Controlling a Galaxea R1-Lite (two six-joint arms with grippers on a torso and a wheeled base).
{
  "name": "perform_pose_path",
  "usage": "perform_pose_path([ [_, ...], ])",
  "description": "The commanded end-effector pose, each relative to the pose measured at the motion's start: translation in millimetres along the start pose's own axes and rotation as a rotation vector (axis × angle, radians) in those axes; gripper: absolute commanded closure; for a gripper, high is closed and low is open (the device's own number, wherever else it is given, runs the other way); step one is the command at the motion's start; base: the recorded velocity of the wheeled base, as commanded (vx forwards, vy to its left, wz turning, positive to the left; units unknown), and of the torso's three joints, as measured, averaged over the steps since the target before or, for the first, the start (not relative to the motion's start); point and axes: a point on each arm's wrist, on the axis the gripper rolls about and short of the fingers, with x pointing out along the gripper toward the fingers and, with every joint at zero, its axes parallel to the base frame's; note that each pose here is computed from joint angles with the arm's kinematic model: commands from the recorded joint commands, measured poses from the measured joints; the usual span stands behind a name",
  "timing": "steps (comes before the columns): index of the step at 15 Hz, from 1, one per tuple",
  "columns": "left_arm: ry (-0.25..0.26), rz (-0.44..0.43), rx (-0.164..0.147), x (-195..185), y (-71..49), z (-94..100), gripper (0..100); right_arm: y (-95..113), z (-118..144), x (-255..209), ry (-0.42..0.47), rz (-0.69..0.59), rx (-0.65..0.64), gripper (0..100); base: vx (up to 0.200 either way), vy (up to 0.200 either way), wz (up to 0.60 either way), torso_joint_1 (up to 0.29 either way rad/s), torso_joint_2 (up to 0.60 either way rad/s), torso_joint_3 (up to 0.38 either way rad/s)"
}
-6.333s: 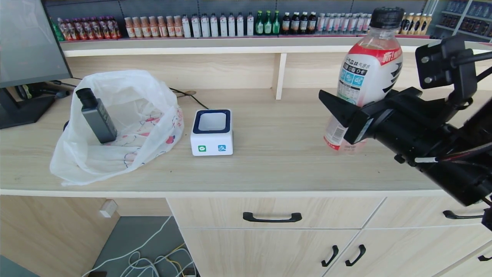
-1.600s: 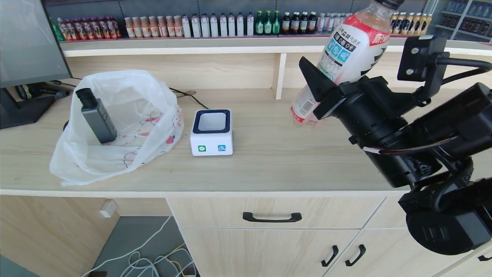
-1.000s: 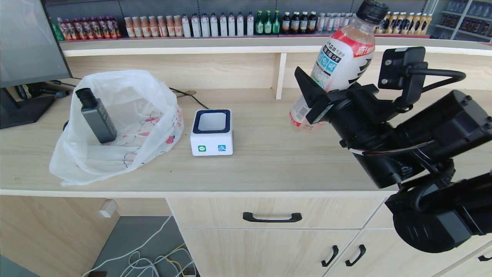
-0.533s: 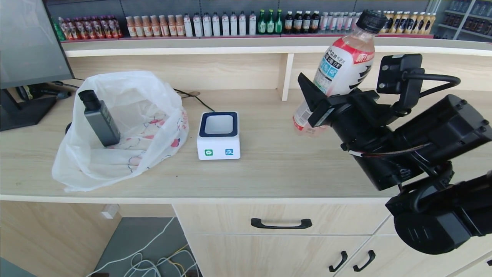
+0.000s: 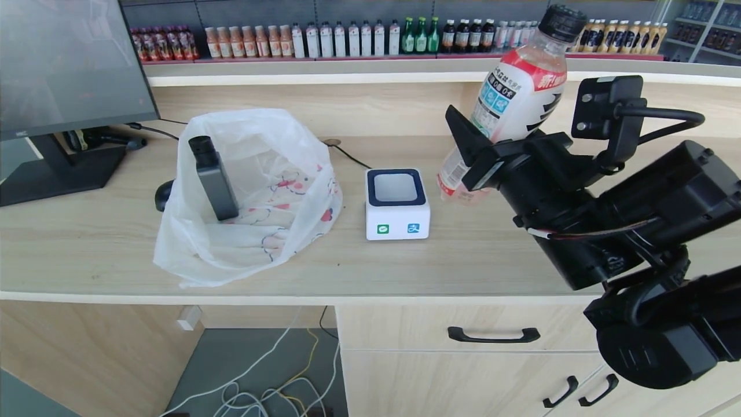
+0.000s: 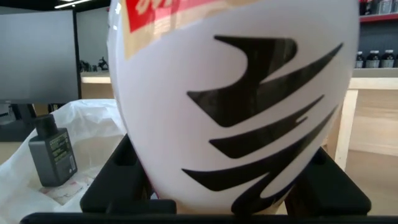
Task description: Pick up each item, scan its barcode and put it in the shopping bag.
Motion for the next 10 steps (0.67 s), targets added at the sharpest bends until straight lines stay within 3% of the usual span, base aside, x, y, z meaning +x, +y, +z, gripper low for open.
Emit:
perform_pose_path([
  [1, -0.001, 0.0, 0.0, 0, 0.0, 0.0, 0, 0, 3, 0, -0.008, 0.0, 0.002, 100, 0.0, 0.2, 0.0, -0.002, 0.0, 0.007],
  [4, -0.001, 0.0, 0.0, 0, 0.0, 0.0, 0, 3, 12, 2, -0.041, 0.006, 0.009, 100, 0.0, 0.2, 0.0, 0.007, 0.0, 0.002],
  [10, -0.001, 0.0, 0.0, 0, 0.0, 0.0, 0, 7, 16, 3, -0.067, 0.072, -0.13, 100, 0.0, 0.0, 0.0, 0.0, 0.0, 0.0],
])
